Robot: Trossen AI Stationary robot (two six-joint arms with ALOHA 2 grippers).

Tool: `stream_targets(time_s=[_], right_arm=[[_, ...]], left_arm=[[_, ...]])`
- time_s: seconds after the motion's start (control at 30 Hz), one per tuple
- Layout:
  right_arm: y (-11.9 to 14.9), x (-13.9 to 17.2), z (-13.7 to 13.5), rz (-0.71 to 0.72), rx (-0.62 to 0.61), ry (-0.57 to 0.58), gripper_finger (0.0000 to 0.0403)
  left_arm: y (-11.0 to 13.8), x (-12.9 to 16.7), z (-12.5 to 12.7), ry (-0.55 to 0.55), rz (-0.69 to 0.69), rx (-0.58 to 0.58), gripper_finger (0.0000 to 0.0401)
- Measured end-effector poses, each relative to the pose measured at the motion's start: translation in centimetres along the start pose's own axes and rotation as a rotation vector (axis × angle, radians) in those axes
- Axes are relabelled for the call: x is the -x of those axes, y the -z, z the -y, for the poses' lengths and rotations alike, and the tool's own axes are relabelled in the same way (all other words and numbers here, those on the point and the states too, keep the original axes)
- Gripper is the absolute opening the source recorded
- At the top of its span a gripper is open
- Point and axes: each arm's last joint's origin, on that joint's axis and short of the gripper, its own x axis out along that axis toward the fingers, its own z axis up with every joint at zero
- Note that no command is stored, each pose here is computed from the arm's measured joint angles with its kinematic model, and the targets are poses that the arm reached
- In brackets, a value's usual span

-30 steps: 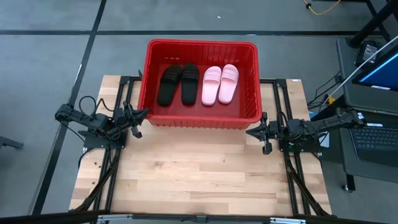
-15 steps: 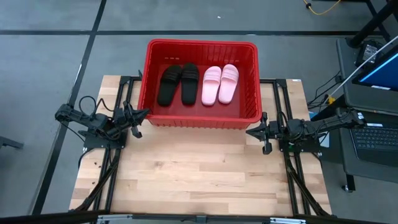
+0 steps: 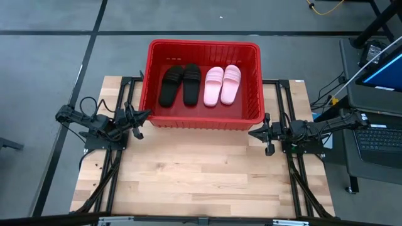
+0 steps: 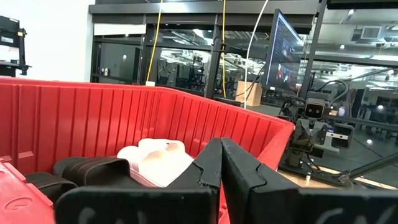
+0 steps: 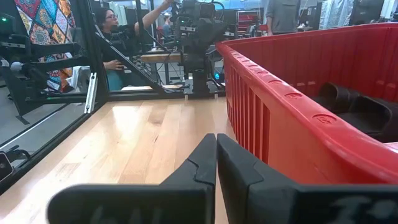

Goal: Pick and place slides into bin
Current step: Return to Home Position

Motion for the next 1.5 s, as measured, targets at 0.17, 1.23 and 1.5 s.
stream_targets(time_s=[0.17, 1.23, 1.5], right_arm=[[0.0, 0.0, 0.0, 0.000, 0.020, 0.000, 0.0016], [-0.5, 1.7, 1.7, 0.072, 0.117, 0.133, 0.0017], [-0.5, 1.7, 1.7, 0.073, 0.115, 0.136, 0.0016]], left_arm=[[0.0, 0.0, 0.0, 0.000, 0.000, 0.000, 0.0002], [0.0, 0.0, 0.0, 0.000, -0.001, -0.001, 0.0002], [0.0, 0.0, 0.0, 0.000, -0.001, -0.001, 0.0002]])
